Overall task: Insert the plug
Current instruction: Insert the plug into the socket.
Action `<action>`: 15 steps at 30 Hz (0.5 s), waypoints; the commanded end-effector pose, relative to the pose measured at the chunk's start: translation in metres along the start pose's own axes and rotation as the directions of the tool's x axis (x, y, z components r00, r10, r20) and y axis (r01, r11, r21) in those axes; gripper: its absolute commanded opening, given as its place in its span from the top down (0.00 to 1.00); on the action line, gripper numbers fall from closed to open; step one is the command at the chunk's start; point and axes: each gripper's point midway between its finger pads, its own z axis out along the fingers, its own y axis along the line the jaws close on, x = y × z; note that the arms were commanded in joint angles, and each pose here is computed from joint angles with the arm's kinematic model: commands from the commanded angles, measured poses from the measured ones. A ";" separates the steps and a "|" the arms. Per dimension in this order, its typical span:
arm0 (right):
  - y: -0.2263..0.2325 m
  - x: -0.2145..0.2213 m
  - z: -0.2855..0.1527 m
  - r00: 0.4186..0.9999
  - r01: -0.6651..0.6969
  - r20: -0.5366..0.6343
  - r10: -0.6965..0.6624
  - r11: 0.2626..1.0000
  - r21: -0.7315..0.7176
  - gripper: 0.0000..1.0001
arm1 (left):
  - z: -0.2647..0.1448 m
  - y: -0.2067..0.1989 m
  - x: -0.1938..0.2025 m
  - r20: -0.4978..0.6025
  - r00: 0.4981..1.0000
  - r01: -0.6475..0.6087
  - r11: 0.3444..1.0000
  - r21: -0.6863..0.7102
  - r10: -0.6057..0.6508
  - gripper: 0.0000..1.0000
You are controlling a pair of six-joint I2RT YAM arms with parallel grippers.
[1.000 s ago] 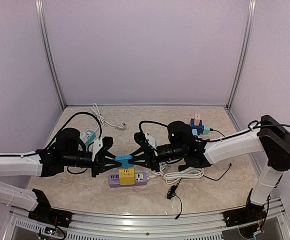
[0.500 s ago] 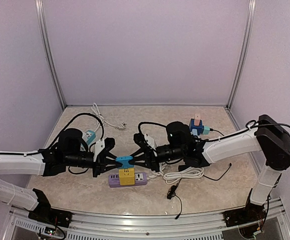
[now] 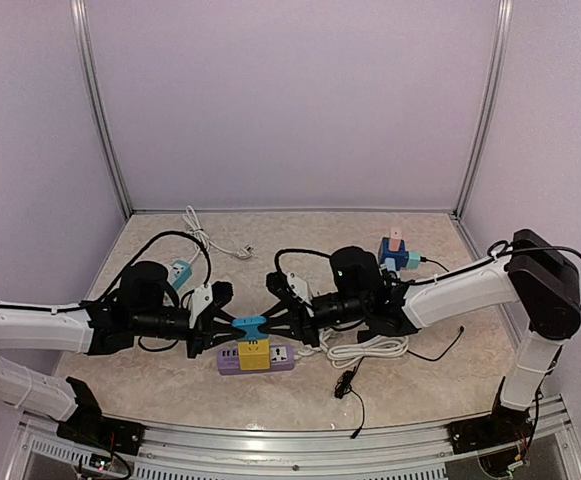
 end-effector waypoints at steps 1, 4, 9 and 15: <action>-0.015 0.002 0.005 0.999 -0.033 0.006 0.033 0.998 0.061 1.00 | 0.003 0.002 0.009 -0.036 0.998 -0.052 0.998 -0.027 0.051 1.00; -0.015 0.001 0.004 1.000 -0.028 0.010 0.028 0.997 0.065 1.00 | 0.004 0.003 0.008 -0.032 0.997 -0.067 0.997 -0.026 0.066 1.00; -0.015 0.000 0.000 1.000 -0.017 0.003 0.016 0.997 0.077 1.00 | 0.007 0.000 0.006 -0.030 0.997 -0.065 0.998 -0.014 0.065 1.00; -0.010 0.017 -0.001 0.998 -0.048 -0.030 0.050 0.996 0.070 1.00 | 0.012 -0.012 0.022 -0.063 0.998 0.002 1.000 0.021 -0.001 1.00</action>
